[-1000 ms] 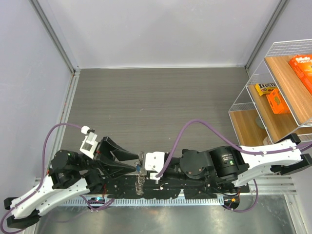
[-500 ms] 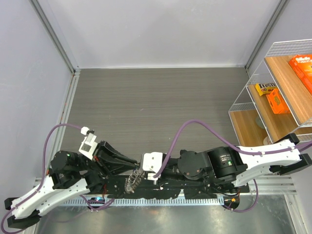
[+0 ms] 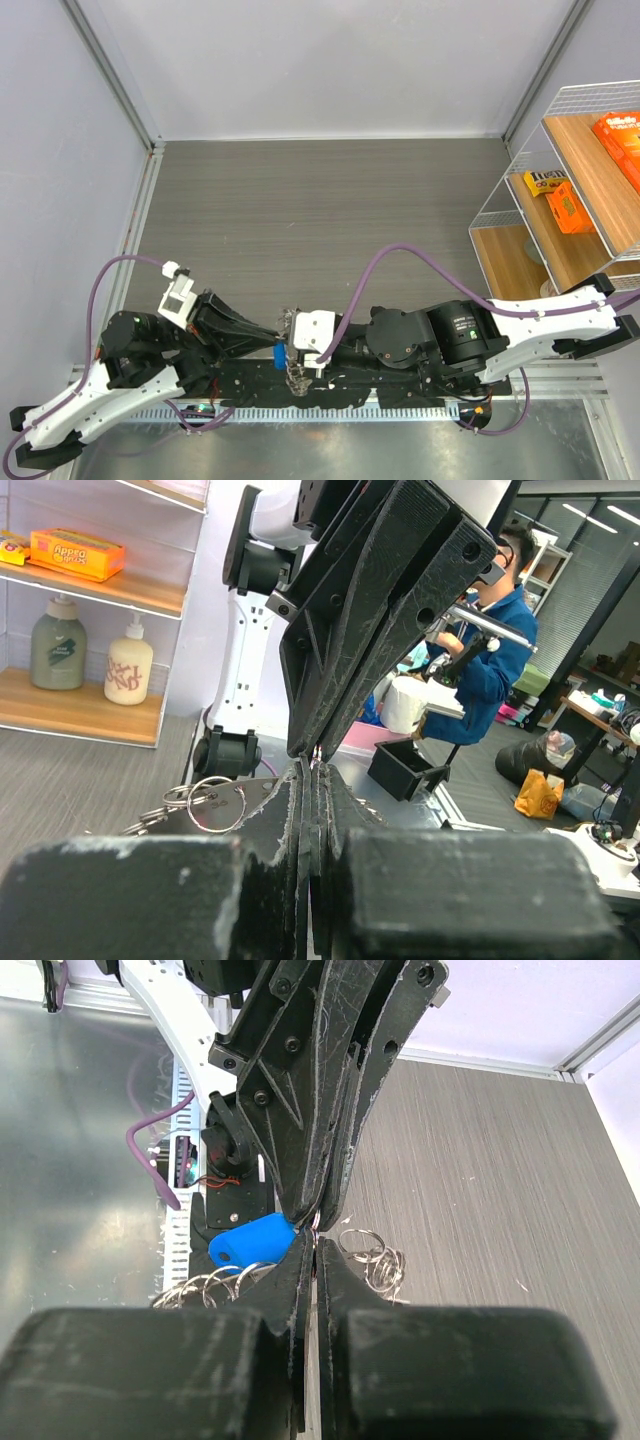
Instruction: Put the keys on the keyring
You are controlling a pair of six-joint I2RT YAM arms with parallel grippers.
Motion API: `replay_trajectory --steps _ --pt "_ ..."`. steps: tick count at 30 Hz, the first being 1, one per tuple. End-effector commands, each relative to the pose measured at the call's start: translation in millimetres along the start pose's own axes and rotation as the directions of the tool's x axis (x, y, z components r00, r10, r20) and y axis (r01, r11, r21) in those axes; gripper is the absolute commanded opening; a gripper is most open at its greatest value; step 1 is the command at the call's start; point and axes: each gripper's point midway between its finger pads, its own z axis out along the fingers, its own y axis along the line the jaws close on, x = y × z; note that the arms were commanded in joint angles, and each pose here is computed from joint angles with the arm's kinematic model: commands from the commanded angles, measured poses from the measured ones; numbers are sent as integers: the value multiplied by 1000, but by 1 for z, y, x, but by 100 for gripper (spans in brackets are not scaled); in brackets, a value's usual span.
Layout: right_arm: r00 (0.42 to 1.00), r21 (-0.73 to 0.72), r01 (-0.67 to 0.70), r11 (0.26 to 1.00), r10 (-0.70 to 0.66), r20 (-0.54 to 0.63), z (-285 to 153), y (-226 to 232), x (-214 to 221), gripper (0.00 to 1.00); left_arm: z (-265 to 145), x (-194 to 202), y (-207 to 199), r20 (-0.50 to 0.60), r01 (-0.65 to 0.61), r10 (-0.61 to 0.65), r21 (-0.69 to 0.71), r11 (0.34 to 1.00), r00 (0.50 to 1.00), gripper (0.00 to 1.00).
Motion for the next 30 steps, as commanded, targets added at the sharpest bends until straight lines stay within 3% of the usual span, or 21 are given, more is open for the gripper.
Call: replay_trajectory --steps 1,16,23,30 --pt "986 60 -72 996 62 155 -12 -22 -49 5 2 -1 -7 -7 -7 7 42 999 1000 0" --pt "934 116 -154 981 106 340 -34 -41 -68 5 -1 0 -9 5 -14 14 55 998 1000 0" --pt "922 124 -166 978 109 372 -39 -44 -67 6 -2 0 -9 12 -17 17 54 998 1000 0" --pt "874 108 -205 973 132 468 -43 -44 -78 6 -1 0 -8 12 -16 15 54 998 1000 0"
